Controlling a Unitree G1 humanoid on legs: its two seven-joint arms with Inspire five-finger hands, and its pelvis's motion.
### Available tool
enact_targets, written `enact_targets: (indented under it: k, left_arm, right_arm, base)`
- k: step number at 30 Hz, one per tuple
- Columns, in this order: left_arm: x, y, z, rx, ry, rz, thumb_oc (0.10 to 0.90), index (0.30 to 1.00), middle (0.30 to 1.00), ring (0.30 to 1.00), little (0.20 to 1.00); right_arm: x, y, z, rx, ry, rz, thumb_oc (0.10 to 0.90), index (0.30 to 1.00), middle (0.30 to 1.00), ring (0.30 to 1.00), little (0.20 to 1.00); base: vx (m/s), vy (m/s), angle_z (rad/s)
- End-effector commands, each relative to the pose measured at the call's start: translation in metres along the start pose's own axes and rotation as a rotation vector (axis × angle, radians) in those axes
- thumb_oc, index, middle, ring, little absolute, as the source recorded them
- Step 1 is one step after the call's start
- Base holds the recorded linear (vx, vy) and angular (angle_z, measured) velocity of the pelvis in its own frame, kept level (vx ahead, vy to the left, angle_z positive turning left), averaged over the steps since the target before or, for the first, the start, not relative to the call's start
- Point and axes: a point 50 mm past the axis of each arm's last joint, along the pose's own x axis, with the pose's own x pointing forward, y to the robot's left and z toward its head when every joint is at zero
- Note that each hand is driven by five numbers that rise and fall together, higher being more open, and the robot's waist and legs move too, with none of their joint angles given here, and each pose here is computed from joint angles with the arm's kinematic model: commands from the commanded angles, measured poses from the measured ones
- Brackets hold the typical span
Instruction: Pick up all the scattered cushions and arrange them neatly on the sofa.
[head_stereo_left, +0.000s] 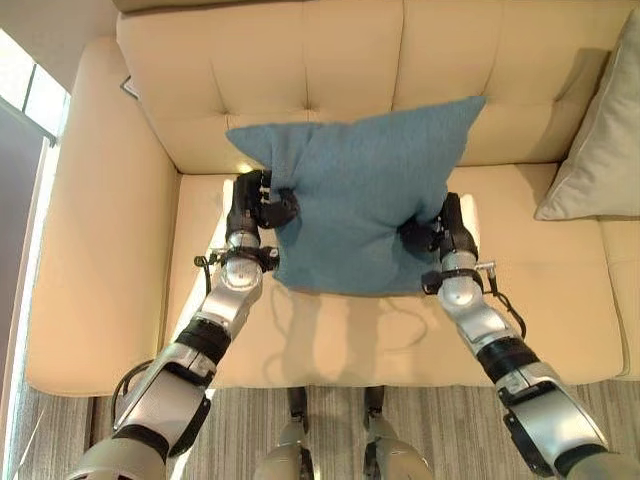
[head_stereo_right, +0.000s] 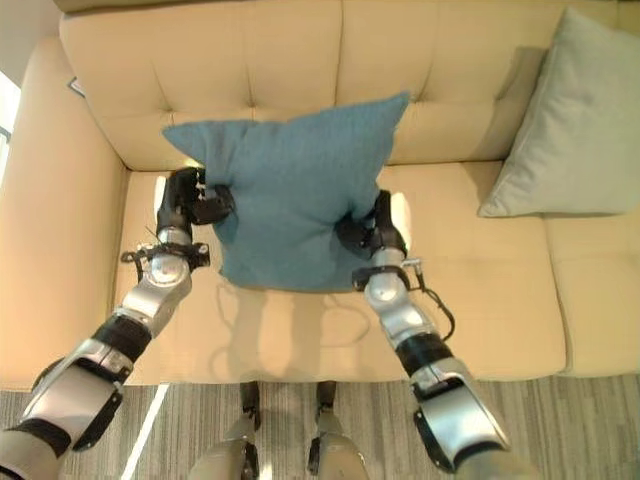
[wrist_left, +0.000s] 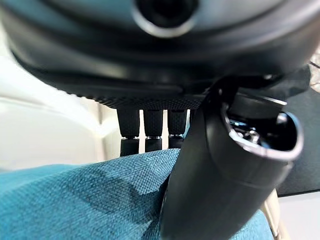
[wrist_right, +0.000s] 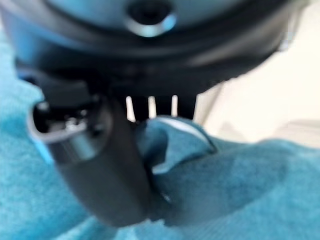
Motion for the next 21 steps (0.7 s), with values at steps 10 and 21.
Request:
enact_targets:
  k: [10, 21]
  left_arm:
    - [0.035, -0.010, 0.167, 0.051, -0.584, -0.032, 0.800, 0.900, 0.900, 0.900, 0.900]
    - [0.034, 0.006, 0.142, 0.043, -0.514, -0.080, 0.800, 0.900, 0.900, 0.900, 0.900]
  right_arm:
    - [0.046, -0.037, 0.151, 0.138, -0.463, -0.162, 0.800, 0.900, 0.900, 0.900, 0.900]
    - [0.036, -0.023, 0.116, 0.109, -0.387, -0.045, 0.800, 0.900, 0.900, 0.900, 0.900]
  base:
    - [-0.01, 0.002, 0.00]
    - [-0.01, 0.000, 0.12]
